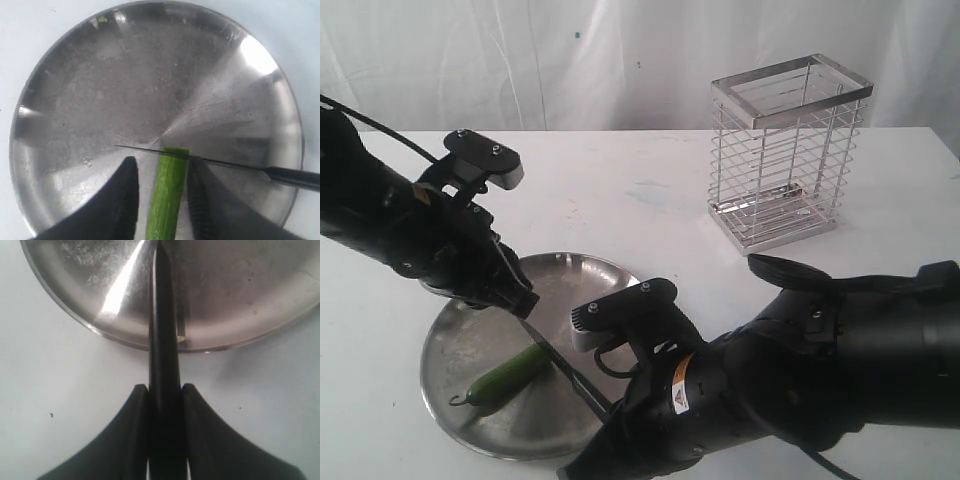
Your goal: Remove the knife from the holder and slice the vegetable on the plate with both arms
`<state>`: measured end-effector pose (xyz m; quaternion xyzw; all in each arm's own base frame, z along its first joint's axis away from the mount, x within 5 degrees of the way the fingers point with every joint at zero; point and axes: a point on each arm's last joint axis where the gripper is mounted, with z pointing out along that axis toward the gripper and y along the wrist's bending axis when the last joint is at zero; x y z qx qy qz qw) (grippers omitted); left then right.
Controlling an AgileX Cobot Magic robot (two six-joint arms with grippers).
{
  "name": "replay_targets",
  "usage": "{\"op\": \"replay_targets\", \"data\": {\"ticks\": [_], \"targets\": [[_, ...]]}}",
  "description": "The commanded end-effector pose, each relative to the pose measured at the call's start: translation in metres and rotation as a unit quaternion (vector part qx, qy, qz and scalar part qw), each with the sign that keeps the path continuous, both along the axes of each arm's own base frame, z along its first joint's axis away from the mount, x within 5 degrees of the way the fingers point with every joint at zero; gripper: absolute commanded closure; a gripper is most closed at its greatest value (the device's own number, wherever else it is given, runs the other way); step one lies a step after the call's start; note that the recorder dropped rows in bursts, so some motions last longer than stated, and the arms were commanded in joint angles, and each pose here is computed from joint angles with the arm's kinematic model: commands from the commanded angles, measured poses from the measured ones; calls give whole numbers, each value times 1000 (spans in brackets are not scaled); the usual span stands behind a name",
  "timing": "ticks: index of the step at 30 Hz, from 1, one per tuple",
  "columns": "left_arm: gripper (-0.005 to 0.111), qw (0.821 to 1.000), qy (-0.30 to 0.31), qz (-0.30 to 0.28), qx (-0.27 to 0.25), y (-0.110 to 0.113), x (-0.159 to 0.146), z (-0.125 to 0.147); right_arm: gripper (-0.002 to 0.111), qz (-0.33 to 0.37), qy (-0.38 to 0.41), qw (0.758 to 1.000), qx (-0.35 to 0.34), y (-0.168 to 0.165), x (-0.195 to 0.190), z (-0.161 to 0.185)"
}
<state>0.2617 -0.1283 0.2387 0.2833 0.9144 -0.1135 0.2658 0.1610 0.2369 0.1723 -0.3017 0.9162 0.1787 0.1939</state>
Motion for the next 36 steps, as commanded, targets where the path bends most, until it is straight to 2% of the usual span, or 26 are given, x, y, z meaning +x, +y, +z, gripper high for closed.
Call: {"op": "replay_targets", "data": {"ticks": [1,2,8,18,24,32,36], "targets": [[101,999,29,22,-26,-4,3,-9,108,-4,0,1000,4,1,0,0],[107,999,35,25,-29,-5,4,-12,108,-4,0,1000,4,1,0,0],[107,996,67,38,-40,-10,9,-27,108,-4,1,1000,3,1,0,0],[107,994,64,42,-84,-17,12,-27,108,-4,1,1000,3,1,0,0],[107,992,89,45,-78,-21,16,-44,108,-3,0,1000,3,1,0,0],[107,989,138,41,-45,-25,22,-86,108,-3,1,1000,2,1,0,0],[107,990,125,39,-44,-24,24,-84,108,-3,3,1000,1,0,0,-1]]}}
